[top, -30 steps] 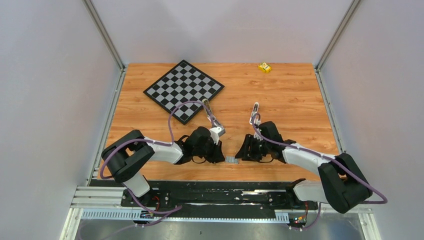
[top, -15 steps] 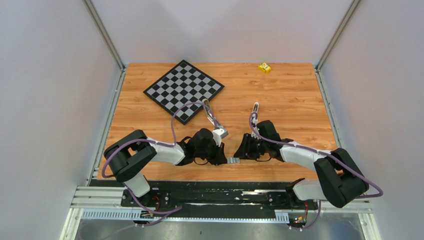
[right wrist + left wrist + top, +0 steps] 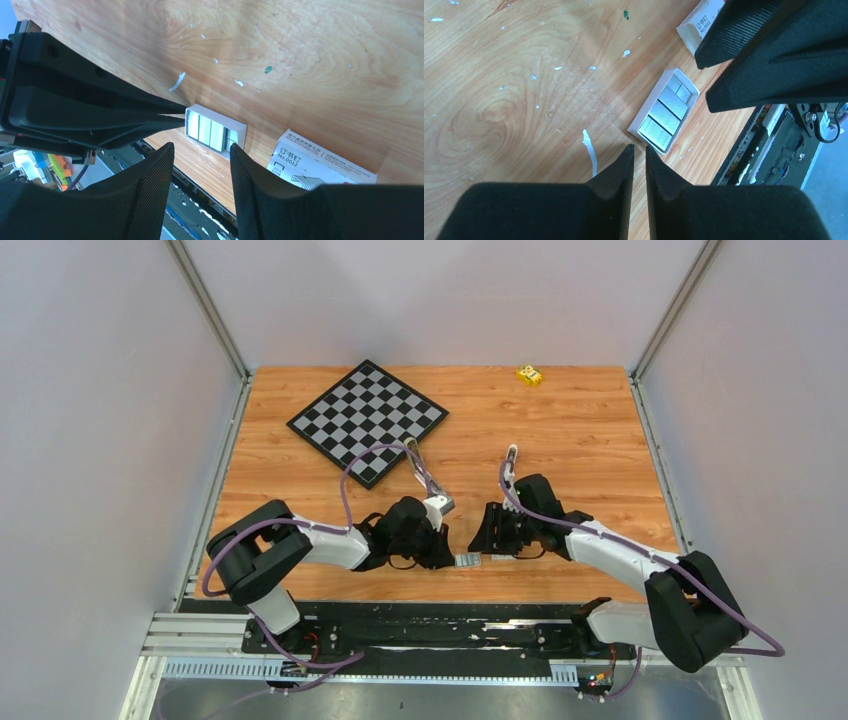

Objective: Load the staples into the stapler

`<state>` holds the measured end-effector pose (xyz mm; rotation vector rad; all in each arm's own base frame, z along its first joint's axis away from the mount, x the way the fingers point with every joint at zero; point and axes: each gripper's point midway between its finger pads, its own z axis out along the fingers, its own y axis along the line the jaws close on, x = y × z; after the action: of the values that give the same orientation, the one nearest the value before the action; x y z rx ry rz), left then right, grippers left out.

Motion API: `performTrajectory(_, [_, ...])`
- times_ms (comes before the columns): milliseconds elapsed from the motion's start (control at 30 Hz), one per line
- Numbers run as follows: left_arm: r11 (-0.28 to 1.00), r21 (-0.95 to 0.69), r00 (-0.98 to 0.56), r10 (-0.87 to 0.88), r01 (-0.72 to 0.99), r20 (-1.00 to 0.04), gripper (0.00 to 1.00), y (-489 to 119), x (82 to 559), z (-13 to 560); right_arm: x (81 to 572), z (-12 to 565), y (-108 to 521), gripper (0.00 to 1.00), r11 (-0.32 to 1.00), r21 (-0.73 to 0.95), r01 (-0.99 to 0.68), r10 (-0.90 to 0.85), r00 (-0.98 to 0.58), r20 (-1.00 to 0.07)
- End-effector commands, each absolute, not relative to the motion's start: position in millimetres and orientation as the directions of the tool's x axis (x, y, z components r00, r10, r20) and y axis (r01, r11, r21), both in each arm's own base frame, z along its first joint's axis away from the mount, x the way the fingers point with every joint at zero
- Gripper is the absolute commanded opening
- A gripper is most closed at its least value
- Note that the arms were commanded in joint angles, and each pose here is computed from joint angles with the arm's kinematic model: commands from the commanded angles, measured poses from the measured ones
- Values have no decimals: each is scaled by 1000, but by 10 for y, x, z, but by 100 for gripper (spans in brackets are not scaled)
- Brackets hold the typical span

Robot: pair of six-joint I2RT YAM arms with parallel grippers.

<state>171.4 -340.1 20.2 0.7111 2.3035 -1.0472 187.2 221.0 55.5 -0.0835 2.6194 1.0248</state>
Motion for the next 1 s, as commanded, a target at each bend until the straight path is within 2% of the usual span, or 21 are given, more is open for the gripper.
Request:
performTrajectory(0, [589, -518, -742, 227, 620, -631, 17, -3383, 1728, 235, 1786, 598, 2217, 48, 745, 638, -191, 37, -945, -326])
performTrajectory(167, [596, -520, -740, 200, 613, -642, 22, -3378, 1755, 353, 1751, 596, 2287, 44, 719, 669, -187, 53, -946, -321])
performTrajectory(600, [547, -578, -754, 162, 605, -637, 23, -3512, 1738, 434, 1758, 487, 2325, 43, 722, 673, -162, 76, -948, -310])
performTrajectory(967, [564, -548, -738, 174, 618, -652, 23, -3521, 1806, 412, 1745, 388, 2327, 44, 741, 655, -145, 77, -952, -297])
